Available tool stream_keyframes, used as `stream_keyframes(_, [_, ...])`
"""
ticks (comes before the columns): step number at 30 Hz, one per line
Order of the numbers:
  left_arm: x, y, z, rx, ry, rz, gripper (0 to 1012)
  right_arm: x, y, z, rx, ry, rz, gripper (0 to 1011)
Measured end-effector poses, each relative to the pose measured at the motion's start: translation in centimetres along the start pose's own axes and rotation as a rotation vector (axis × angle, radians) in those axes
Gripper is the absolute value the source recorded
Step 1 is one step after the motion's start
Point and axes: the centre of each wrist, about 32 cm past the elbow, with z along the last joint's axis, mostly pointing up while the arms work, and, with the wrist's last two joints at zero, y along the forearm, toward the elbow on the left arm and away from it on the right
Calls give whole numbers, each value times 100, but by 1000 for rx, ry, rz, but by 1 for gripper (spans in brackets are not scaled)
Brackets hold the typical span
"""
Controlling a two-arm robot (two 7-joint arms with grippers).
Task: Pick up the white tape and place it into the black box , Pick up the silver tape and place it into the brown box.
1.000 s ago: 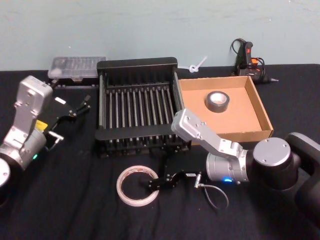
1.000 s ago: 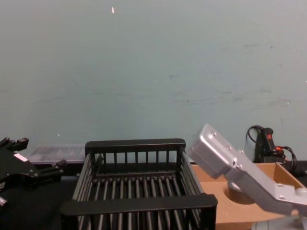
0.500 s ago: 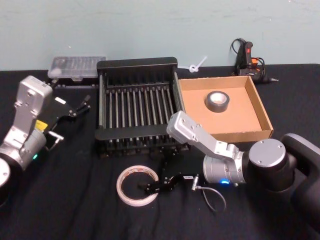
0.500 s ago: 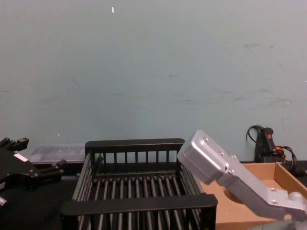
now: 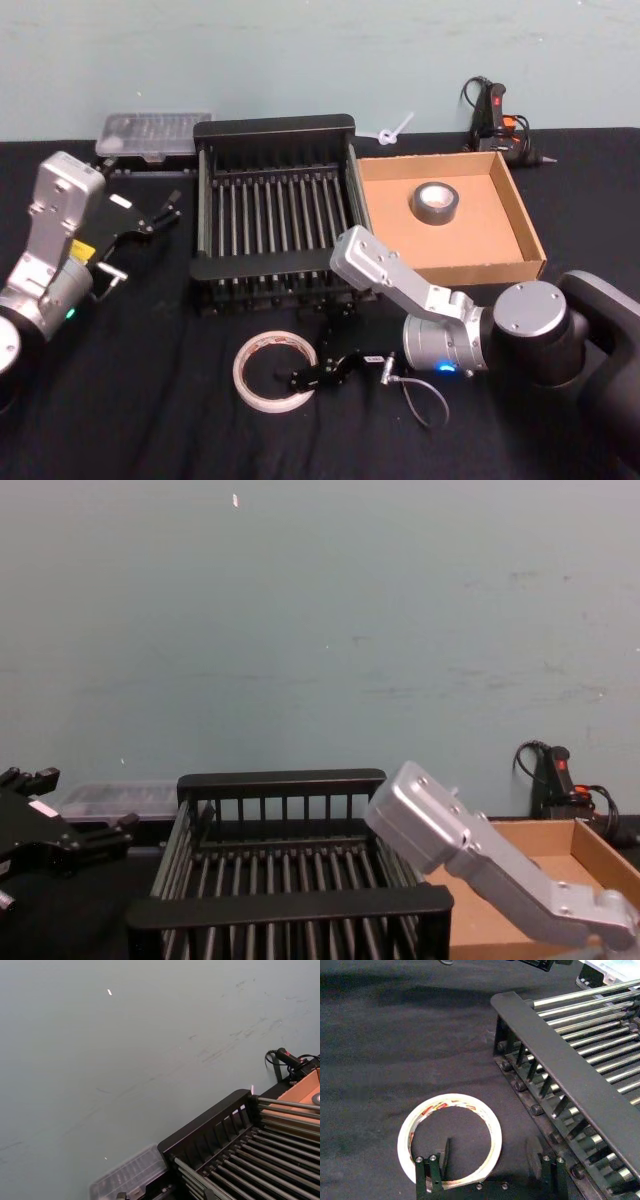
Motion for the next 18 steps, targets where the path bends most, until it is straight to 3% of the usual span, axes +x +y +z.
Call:
stream_keyframes(13, [0,0,0,0,0,0,1001,-4,0,-2,-1,-1,-1,1002])
stream_keyframes(18, [0,0,0,0,0,0,1001,-4,-1,-1,-1,-2,-1,927])
